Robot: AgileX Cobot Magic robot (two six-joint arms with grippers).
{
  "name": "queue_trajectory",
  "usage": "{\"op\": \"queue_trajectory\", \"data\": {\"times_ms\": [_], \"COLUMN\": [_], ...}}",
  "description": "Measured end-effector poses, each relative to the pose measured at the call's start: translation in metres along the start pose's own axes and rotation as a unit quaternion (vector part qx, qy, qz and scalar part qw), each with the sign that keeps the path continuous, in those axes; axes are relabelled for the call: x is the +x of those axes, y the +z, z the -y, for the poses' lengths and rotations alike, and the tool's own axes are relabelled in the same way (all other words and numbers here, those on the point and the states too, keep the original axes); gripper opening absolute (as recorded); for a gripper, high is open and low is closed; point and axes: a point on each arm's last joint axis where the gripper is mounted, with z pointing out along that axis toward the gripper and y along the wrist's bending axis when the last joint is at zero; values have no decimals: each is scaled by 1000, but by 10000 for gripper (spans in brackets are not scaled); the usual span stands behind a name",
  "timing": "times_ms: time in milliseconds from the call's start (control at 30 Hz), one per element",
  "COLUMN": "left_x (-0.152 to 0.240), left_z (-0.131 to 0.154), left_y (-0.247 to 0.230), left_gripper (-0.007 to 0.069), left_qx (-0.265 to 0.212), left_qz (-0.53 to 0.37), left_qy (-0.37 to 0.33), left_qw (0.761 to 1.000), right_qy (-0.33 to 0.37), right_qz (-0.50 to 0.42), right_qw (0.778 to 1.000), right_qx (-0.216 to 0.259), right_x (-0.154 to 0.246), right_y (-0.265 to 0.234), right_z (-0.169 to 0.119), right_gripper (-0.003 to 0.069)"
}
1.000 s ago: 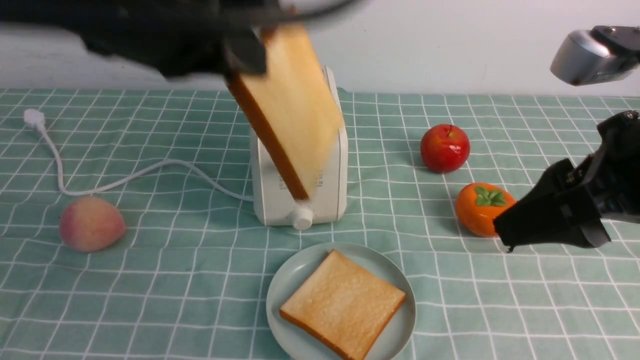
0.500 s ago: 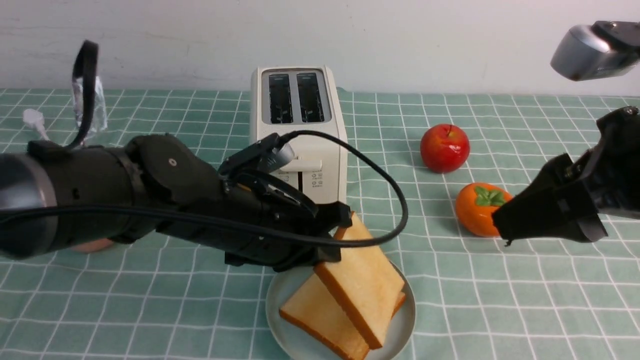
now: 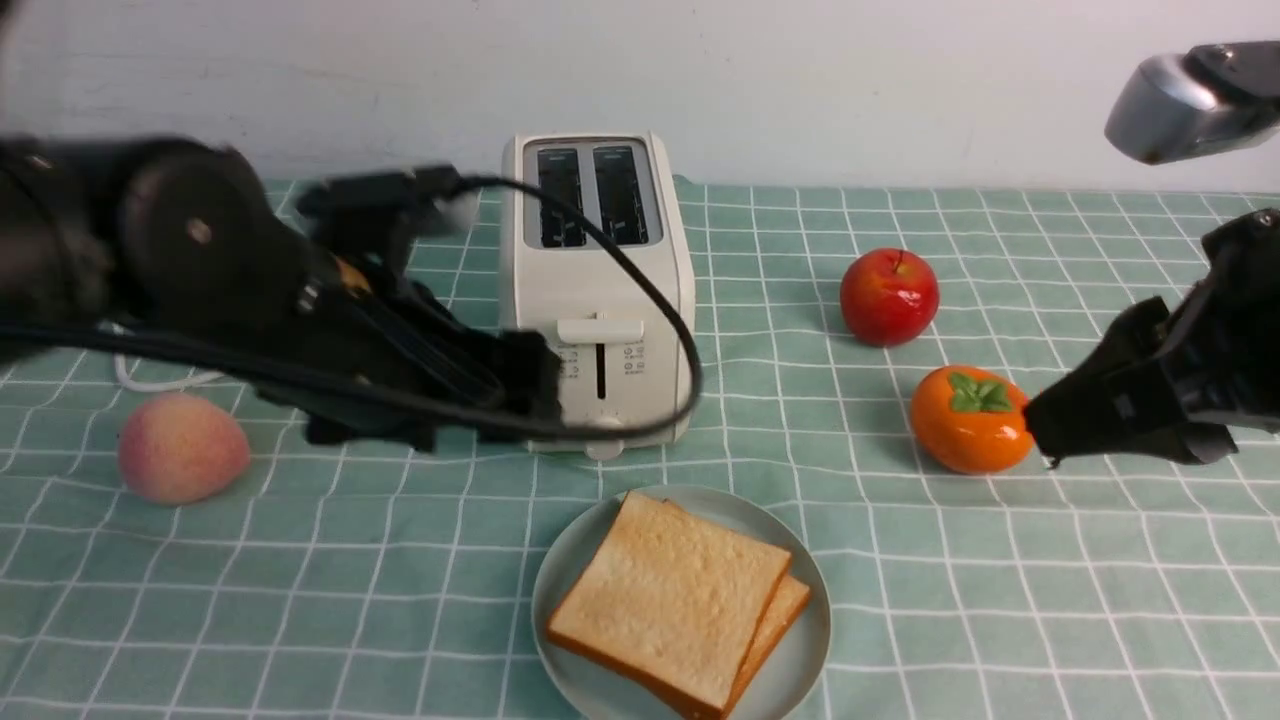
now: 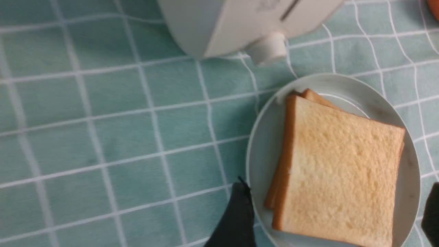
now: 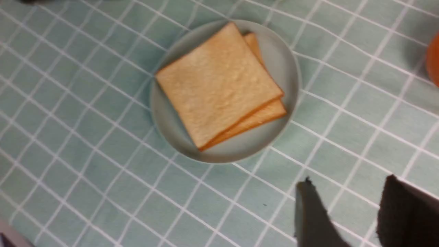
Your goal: Take toasted bread from bread machine on blue coffee table place on plate.
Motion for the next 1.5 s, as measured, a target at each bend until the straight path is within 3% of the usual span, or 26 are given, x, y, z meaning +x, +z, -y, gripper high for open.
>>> {"op": "queue_trajectory", "data": {"times_ms": [100,167,300,367,400,467,600,867,1067,1200,1333,1500], "left_x": [-1,13,50,71,73,95,115,180,231,240,234,230], "left_z": [-5,-8,-17,-23,-23,-29,-32,-34,-37,-44,-54,-58], "left_y": [-37,-63,-83,-90,-90,-103,-121,-140,-143,-146,-153,-154], "left_gripper": [634,580,434,320,307,109,-14,-14,-14,-14,-14,-14], "left_qx": [-18,-31,-33,-27,-27,-13,3,114,218,221,182,156], "left_qz": [1,-24,-51,-39,-37,4,35,49,74,130,238,264], "left_qy": [-12,-16,-10,-6,-6,-8,-33,-99,-129,-111,-65,-48], "left_qw": [1000,999,998,999,999,1000,999,987,964,960,952,951], "right_qy": [29,48,72,76,76,82,77,50,48,49,49,49], "right_qz": [-7,0,35,72,82,157,258,424,441,436,433,432], "right_qw": [999,997,993,991,990,981,960,899,890,892,894,894], "right_qx": [40,67,82,84,84,81,79,100,104,104,104,104], "right_x": [11,25,60,79,81,113,147,185,194,196,197,197], "right_y": [6,11,20,21,18,13,-1,-8,-2,1,2,2], "right_z": [8,14,16,15,14,10,4,5,7,7,7,7], "right_gripper": [93,0,-19,-19,-19,-19,-17,-14,-10,-8,-5,0]}}
